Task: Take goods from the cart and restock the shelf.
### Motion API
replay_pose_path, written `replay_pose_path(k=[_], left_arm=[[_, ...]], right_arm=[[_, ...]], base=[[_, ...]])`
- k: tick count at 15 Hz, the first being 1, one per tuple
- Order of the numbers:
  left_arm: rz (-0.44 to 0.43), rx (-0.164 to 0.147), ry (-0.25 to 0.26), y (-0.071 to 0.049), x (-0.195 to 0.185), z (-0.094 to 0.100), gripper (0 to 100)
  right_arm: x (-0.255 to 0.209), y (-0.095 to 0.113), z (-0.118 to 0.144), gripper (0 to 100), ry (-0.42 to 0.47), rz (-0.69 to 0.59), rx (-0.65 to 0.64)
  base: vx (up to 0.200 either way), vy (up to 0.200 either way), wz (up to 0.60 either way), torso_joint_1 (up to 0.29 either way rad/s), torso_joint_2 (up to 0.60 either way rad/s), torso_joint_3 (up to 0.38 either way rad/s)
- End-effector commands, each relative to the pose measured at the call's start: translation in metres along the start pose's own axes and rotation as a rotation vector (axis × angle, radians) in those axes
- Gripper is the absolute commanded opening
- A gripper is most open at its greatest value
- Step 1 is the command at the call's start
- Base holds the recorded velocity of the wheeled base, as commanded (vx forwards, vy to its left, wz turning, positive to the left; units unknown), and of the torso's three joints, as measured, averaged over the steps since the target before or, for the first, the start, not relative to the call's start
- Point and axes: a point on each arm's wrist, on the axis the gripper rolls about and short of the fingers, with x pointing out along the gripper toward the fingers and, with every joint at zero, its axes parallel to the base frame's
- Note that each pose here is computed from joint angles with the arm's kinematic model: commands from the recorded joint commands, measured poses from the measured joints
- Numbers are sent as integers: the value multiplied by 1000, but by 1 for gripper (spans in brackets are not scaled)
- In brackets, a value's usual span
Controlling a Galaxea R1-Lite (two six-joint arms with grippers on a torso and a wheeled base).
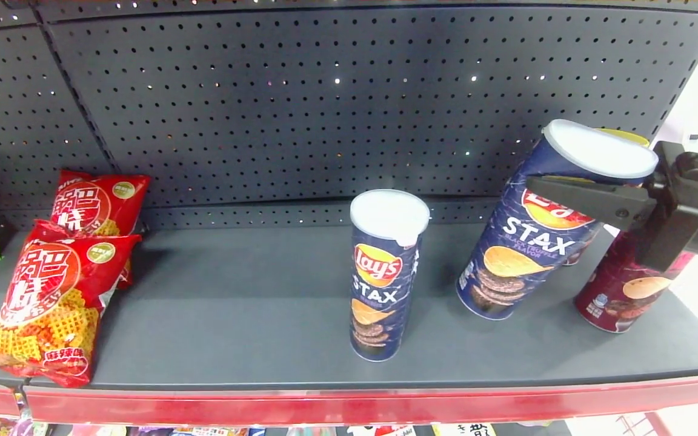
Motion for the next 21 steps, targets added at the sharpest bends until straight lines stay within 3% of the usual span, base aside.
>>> replay_pose_path(k=[1, 2, 7, 8, 10, 12, 15, 17, 20, 21], left_arm=[[-37, -13, 83, -2, -5, -22, 100], [-115, -19, 104, -3, -4, -22, 100], [-242, -22, 97, -2, -6, -22, 100], [-218, -21, 86, -2, -7, -22, 100], [-9, -14, 79, 2, -7, -23, 100], [43, -12, 78, 3, -7, -23, 100], [26, 17, 77, 3, -7, -23, 100], [-104, 16, 77, 3, -7, -23, 100], [-170, 20, 69, 2, -8, -22, 100], [-153, 12, 69, 2, -8, -22, 100]], right_arm=[[0, 0, 3, 0, -11, -2, -7], [0, -1, 3, 0, -11, -4, -7], [0, -1, 4, 0, -12, -7, -7], [0, -2, 4, 0, -10, -7, -7], [3, -3, 2, 0, -3, -4, -2], [4, -4, 3, 0, -5, -4, -3], [4, -5, 4, 0, -10, -10, -1], [3, -5, 6, 0, -18, -11, 4], [2, -6, 9, 0, -24, -18, 5], [2, -6, 9, 0, -25, -20, 4]], base=[[0, 0, 0, 0, 0, 0], [0, 0, 0, 0, 0, 0], [0, 0, 0, 0, 0, 0], [0, 0, 0, 0, 0, 0], [0, 0, 0, 0, 0, 0], [0, 0, 0, 0, 0, 0], [0, 0, 0, 0, 0, 0], [0, 0, 0, 0, 0, 0], [0, 0, 0, 0, 0, 0], [0, 0, 0, 0, 0, 0]])
